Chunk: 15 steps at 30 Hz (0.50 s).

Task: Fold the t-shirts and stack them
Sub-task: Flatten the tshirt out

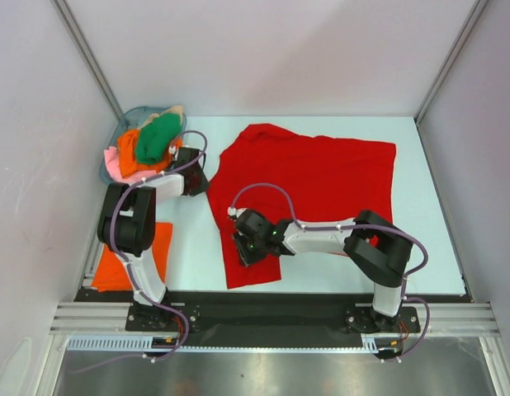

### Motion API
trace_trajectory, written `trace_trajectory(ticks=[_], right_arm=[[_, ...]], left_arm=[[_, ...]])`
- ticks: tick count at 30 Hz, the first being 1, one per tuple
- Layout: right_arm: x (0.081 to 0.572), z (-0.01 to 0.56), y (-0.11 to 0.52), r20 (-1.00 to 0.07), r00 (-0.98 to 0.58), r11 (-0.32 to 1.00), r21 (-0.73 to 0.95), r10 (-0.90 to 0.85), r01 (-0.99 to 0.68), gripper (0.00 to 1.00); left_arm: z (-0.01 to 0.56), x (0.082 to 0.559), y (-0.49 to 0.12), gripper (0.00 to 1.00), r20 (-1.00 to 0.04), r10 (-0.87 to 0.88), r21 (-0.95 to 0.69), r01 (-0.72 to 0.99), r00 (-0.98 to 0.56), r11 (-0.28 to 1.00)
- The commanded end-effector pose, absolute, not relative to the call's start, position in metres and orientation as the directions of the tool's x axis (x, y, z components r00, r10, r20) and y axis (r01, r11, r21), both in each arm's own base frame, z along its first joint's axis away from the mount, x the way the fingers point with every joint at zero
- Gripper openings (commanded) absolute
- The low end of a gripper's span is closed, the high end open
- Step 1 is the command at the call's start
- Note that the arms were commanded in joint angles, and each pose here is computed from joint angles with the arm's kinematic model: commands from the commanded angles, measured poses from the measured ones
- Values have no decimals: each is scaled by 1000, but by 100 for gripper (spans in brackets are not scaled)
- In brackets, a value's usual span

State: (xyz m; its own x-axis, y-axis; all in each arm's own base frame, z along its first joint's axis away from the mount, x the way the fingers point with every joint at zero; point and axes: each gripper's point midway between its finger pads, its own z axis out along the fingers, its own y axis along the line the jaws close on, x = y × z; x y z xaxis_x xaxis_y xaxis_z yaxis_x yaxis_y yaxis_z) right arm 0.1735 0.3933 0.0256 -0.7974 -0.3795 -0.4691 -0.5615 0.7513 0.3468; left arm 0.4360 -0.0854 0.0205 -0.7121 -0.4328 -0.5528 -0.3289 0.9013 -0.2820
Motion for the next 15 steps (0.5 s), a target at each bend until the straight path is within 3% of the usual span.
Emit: trace_trajectory(ticks=[1,11,14,15], right_arm=[[158,25,411,-469,-795,742,355,-385,-569,31],[105,33,449,-396,-825,609,558,-402,-564,31],[119,54,445,-466,-805,628,514,-367,-584,31],[127,60,440,-490,-795,643,488,-357,-590,32]], left_arm=[[31,428,-55,0,-577,-462,-236,-403,-674,884],[41,422,-41,1,-588,-464,-201,-436,-663,877],[43,422,-44,17,-581,-459,-207,-424,-672,882],[44,419,-45,29,-576,-455,-203,-421,-679,884]])
